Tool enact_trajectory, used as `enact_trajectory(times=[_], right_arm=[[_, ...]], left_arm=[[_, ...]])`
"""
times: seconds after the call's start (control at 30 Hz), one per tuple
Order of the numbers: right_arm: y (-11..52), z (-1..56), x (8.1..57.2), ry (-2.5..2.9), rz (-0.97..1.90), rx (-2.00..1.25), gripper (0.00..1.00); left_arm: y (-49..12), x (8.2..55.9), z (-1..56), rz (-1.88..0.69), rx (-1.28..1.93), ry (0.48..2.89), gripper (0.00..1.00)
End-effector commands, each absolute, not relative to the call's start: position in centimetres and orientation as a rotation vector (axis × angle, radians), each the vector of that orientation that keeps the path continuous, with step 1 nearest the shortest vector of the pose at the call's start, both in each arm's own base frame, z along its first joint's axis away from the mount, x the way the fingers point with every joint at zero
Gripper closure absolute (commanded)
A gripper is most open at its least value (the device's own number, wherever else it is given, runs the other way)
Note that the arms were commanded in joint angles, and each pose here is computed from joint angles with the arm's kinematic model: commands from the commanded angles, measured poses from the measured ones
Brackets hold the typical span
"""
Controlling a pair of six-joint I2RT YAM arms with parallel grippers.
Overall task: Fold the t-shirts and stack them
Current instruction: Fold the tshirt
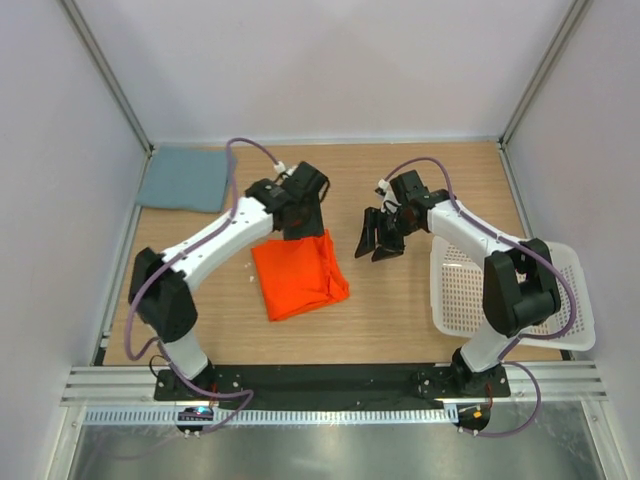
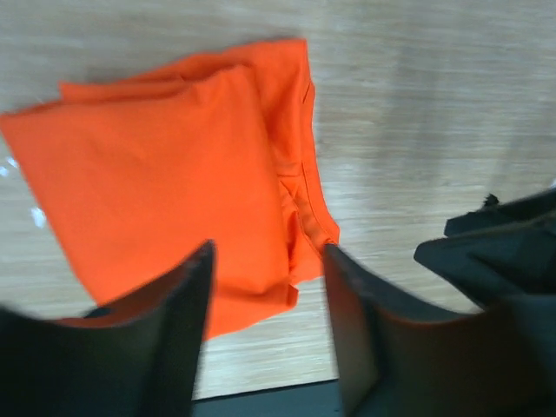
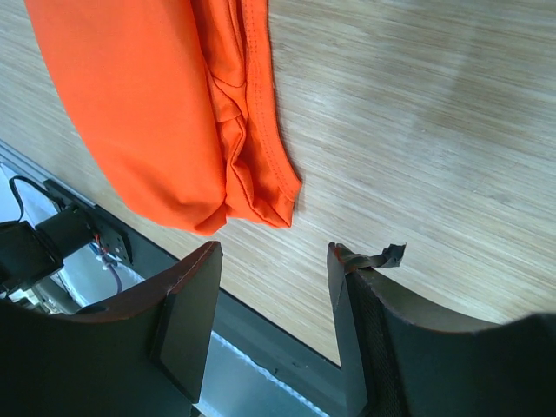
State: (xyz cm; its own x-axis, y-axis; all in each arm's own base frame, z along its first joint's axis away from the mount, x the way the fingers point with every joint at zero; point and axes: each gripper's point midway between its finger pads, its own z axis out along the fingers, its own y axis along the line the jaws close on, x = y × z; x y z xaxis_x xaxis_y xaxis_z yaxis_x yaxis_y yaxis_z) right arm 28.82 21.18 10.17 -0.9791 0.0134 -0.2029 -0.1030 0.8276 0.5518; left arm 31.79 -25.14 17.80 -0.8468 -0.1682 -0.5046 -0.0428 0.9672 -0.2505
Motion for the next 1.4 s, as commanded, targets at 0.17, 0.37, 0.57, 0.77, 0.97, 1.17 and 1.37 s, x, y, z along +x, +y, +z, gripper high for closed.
enact_trajectory(times=[0.17, 0.37, 0.57, 0.77, 0.97, 1.17, 1.37], right_arm=[[20.3, 9.4, 28.9, 2.804, 0.824, -0.103, 0.41], [19.4, 8.1, 27.6, 2.823, 0.808, -0.101, 0.41], [19.6, 7.3, 26.8, 2.834, 0.845, -0.080, 0.42], [19.7, 6.9, 26.5, 2.842, 0.864, -0.083, 0.41], [19.9, 6.3, 26.2, 2.855, 0.886, -0.082, 0.41], [20.1, 5.8, 26.2, 2.869, 0.909, -0.079, 0.41], [20.8, 5.4, 26.4, 2.870, 0.969, -0.081, 0.39]], left_arm=[[-26.7, 30.7, 12.8, 0.119, -0.212, 2.707, 0.70], [-27.9, 30.6, 9.7, 0.217, -0.204, 2.761, 0.57], [-28.0, 30.4, 7.7, 0.270, -0.203, 2.805, 0.52], [-28.7, 30.4, 6.5, 0.263, -0.203, 2.831, 0.52], [-28.6, 30.2, 5.3, 0.294, -0.197, 2.859, 0.51], [-28.8, 30.3, 4.3, 0.312, -0.167, 2.872, 0.52], [-28.5, 30.2, 4.3, 0.330, -0.147, 2.876, 0.64]])
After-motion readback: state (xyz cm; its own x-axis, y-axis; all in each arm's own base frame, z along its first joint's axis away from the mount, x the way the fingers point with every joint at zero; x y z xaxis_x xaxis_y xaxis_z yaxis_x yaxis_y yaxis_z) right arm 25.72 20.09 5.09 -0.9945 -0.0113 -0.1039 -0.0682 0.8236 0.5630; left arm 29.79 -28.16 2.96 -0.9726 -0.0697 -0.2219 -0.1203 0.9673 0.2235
